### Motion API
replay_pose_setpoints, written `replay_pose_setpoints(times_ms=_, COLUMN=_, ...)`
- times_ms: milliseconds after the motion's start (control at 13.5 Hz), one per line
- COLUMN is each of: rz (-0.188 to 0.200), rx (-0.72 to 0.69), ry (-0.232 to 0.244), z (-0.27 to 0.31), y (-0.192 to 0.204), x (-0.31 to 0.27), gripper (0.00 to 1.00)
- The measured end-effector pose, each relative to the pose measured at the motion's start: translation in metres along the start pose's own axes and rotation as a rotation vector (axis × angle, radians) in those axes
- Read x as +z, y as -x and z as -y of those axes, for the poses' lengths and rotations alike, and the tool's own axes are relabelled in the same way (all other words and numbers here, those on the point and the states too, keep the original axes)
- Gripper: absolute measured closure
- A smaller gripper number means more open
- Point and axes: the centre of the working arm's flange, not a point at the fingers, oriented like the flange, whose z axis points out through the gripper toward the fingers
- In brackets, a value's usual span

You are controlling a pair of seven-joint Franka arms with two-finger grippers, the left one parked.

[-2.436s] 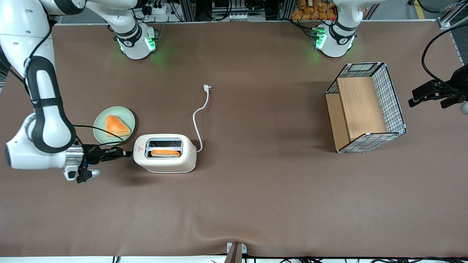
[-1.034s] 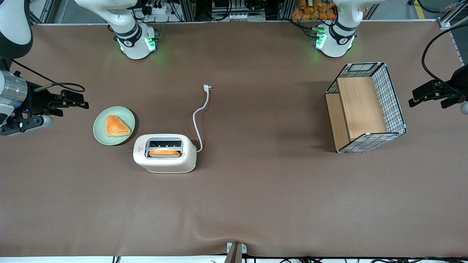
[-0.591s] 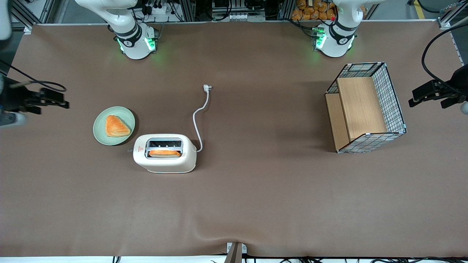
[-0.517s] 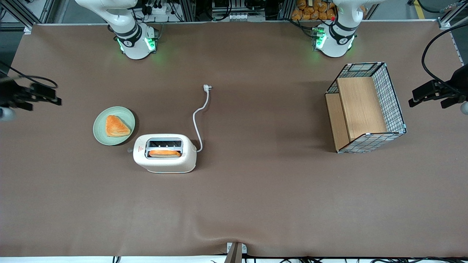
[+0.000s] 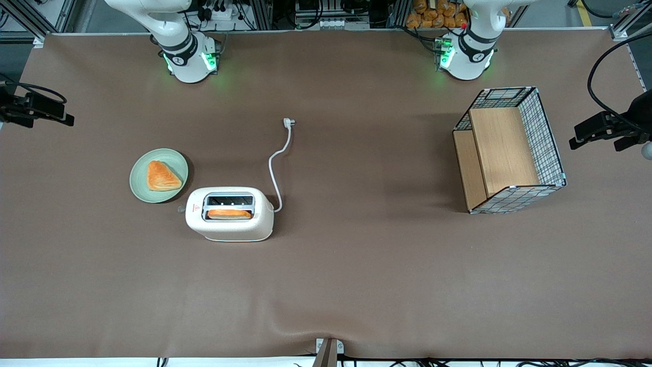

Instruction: Press toaster button with right arm

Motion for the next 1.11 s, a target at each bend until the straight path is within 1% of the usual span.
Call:
replay_pose_setpoints(times_ms=74, rz=0.009, rx=0.029, ry=0.0, z=-0.001, y=0.003, x=-0.001, gripper=0.0)
replay_pose_setpoints(times_ms=221, rz=0.01, rx=0.051, ry=0.008, z=-0.003, y=0.004, x=-0.001, gripper=0.0)
replay_pose_setpoints(times_ms=369, rz=0.01, rx=0.06, ry=0.046, z=-0.005, y=0.004, x=-0.001, gripper=0.0)
replay_pose_setpoints(times_ms=517, rz=0.008, rx=0.063, ry=0.066, z=-0.005, y=0.004, x=-0.002, gripper=0.0)
replay_pose_setpoints(times_ms=591, rz=-0.006, rx=0.063, ry=0.074, z=-0.006, y=0.003, x=-0.003, gripper=0.0)
replay_pose_setpoints(times_ms=738, rz=-0.061, rx=0.06, ry=0.093, z=-0.005, y=-0.003, x=-0.008, gripper=0.0)
replay_pose_setpoints(times_ms=812, rz=-0.078, rx=0.055, ry=0.1, z=-0.003, y=-0.005, x=-0.009, gripper=0.0)
replay_pose_setpoints(times_ms=886, rz=-0.084, rx=0.051, ry=0.103, z=0.0, y=-0.006, x=-0.01, gripper=0.0)
replay_pose_setpoints(times_ms=1107, rz=-0.086, rx=0.051, ry=0.104, z=0.0, y=-0.006, x=-0.01, gripper=0.0)
